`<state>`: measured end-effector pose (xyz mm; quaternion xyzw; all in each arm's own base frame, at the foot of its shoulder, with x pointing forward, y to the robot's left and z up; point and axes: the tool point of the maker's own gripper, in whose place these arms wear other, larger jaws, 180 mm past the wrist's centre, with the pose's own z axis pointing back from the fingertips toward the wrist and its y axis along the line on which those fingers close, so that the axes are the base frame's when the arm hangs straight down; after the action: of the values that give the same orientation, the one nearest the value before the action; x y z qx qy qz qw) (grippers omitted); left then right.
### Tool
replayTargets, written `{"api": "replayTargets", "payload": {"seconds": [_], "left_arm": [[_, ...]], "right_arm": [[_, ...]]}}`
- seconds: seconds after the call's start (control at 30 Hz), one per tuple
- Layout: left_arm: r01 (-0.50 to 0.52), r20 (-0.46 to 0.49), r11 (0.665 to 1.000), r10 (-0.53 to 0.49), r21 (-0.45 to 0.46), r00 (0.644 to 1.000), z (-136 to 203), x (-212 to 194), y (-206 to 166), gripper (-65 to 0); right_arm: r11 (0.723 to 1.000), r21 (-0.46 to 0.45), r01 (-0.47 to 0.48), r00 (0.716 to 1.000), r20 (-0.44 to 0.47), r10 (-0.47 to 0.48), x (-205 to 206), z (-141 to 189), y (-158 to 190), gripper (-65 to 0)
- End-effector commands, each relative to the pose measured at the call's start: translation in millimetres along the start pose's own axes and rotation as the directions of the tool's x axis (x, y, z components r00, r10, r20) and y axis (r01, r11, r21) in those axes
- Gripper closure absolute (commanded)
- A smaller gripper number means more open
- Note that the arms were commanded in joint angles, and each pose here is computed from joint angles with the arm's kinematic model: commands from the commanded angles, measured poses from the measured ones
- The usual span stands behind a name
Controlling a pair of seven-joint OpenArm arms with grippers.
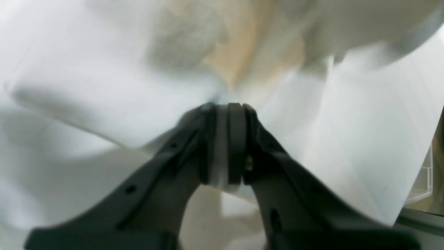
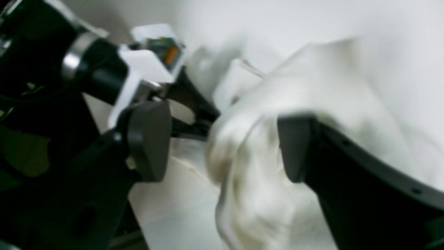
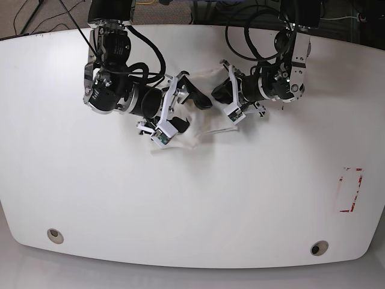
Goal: Layout the t-shirt on the table in an organized manner, then fold the t-shirt properly
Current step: 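Lift the bundle with both grippers and fold it in half, then press and tuck the folded bundle with the right gripper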
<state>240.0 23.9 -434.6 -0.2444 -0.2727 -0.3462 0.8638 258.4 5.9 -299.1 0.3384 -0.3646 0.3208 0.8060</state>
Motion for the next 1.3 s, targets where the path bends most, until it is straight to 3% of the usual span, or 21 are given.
{"api": "replayTargets", "payload": {"seconds": [0.0, 0.43, 0.6, 0.83, 0.97, 1.27], "left_arm": [[0.043, -0.269, 0.996, -0.021, 0.075, 0.963, 7.9, -57.7, 15.5, -6.1], [0.013, -0.214, 0.997, 0.004, 0.077, 0.977, 9.5, -43.2, 21.0, -8.8], [-0.049, -0.122, 0.996, 0.059, 0.077, 0.991, 16.9, -23.8, 29.8, -21.8], [-0.052, -0.017, 0.994, 0.054, 0.097, 0.998, 35.0, 6.0, 37.0, -37.6], [-0.041, -0.002, 0.991, 0.042, 0.125, 0.999, 53.6, 13.5, 45.9, -38.2], [-0.072, 0.154, 0.993, 0.057, 0.098, 0.986, 88.4, 42.8, 46.4, -39.0]], "right_arm": [[0.999, 0.016, -0.036, 0.998, 0.060, 0.035, 18.2, 2.4, 5.3, -45.7], [0.997, 0.046, -0.058, 0.998, 0.033, 0.057, 13.7, -3.0, 14.6, -43.4], [0.998, 0.010, -0.060, 0.998, 0.014, 0.060, 8.0, 6.5, 1.3, -40.7], [0.997, -0.029, -0.071, 0.997, -0.018, 0.071, 0.4, 17.7, -13.2, -38.5], [0.996, -0.047, -0.071, 0.997, -0.028, 0.070, -2.3, 22.7, -19.4, -38.5], [0.998, -0.039, -0.056, 0.998, -0.034, 0.054, -8.3, 21.5, -15.9, -38.5]]}}
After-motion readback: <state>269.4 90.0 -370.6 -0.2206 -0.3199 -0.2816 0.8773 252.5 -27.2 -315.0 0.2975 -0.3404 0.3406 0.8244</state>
